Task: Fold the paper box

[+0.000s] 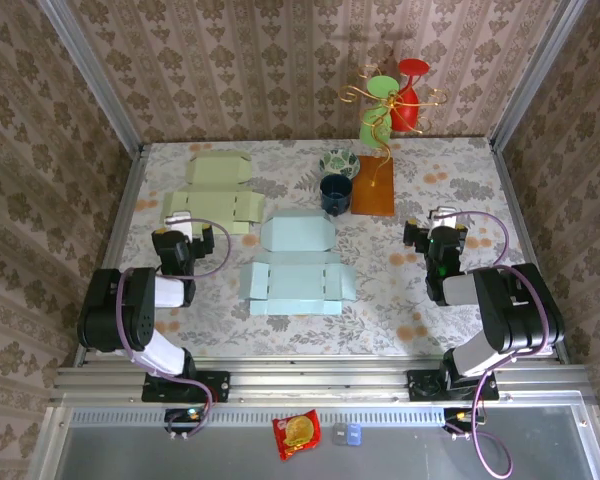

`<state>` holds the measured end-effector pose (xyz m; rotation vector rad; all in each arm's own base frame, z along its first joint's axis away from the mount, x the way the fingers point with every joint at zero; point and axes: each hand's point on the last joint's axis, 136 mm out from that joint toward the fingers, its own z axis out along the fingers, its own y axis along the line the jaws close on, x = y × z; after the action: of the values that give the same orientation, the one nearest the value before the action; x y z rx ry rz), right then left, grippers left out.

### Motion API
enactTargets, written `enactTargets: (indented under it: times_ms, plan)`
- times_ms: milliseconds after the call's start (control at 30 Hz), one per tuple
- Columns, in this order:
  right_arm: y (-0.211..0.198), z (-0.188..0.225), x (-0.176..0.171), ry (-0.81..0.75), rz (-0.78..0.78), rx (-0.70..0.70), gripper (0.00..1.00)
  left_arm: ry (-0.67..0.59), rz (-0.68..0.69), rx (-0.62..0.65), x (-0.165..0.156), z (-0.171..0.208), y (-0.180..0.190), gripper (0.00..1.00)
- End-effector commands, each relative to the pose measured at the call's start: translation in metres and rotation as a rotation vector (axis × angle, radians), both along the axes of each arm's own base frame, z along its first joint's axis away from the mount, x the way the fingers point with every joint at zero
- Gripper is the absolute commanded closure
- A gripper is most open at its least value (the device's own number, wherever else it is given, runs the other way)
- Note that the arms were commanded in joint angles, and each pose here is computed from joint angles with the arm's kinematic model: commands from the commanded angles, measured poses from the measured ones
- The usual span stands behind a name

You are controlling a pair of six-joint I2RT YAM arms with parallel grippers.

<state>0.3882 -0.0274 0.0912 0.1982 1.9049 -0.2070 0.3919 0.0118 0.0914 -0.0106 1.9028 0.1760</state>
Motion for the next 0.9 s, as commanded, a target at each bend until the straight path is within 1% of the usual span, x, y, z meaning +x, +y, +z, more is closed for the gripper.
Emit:
enactTargets:
  times_ms: [0,767,867]
  plan:
    - [0.0019,0.0100,0.0055,-0.028,0.009,0.012,0.00,-0.021,-0.001,0.016,0.0052,0.0073,0.0016,0.00]
    - [0.0018,0.0097,0.0054,-0.027,0.009,0.012,0.00,-0.018,-0.002,0.015,0.0049,0.0064,0.0016,0.00]
    - [0.0022,0.0109,0.0047,-0.034,0.012,0.013,0.00,-0.032,-0.003,0.015,0.0035,0.0085,0.0010,0.00]
